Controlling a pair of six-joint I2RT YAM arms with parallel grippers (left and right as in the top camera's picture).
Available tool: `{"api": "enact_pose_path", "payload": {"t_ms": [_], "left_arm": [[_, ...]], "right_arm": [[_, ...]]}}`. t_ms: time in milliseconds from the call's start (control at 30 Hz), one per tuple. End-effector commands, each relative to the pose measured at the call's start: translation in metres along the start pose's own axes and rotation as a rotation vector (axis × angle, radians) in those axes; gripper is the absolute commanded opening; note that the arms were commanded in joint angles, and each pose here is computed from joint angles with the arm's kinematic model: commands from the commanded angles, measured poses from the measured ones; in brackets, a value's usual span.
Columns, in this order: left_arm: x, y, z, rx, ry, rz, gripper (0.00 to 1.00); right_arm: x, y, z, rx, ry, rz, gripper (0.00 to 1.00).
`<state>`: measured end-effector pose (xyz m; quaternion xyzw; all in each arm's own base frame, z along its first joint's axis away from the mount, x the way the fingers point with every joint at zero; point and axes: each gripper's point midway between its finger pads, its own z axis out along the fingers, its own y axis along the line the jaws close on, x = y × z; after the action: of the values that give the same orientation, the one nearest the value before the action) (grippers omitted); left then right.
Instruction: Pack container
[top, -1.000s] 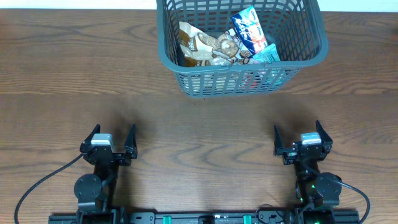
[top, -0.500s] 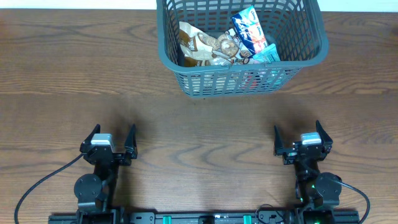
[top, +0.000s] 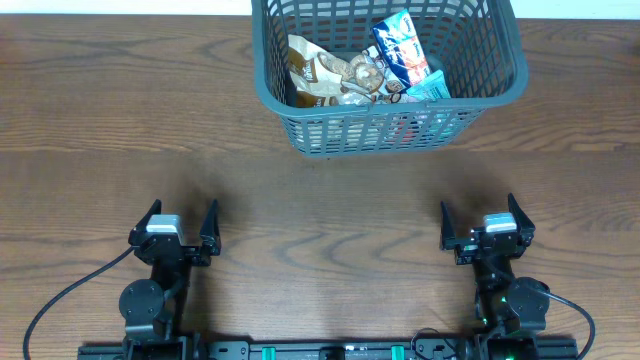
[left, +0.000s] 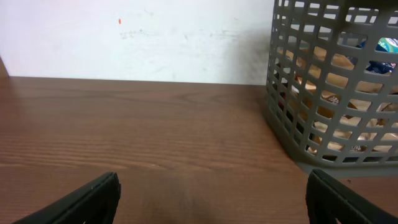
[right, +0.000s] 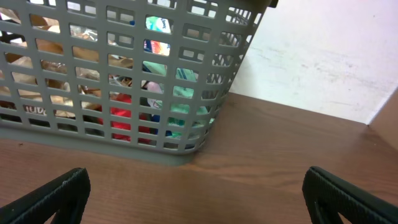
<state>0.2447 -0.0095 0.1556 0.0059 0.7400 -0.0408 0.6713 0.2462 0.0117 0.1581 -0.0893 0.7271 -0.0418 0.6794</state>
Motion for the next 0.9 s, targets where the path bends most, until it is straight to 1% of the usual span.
{"api": "enact_pose_path", "payload": {"t_ms": [0, 867], "left_arm": [[0.0155, -0.0014, 0.0009, 0.009, 0.045, 0.005, 0.84], [0.0155, -0.0014, 0.0009, 0.009, 0.045, 0.005, 0.84]], "right_arm": [[0.0012, -0.0025, -0.0002, 0.014, 0.001, 0.018, 0.99], [0.0012, -0.0025, -0.0002, 0.014, 0.001, 0.018, 0.99]]}}
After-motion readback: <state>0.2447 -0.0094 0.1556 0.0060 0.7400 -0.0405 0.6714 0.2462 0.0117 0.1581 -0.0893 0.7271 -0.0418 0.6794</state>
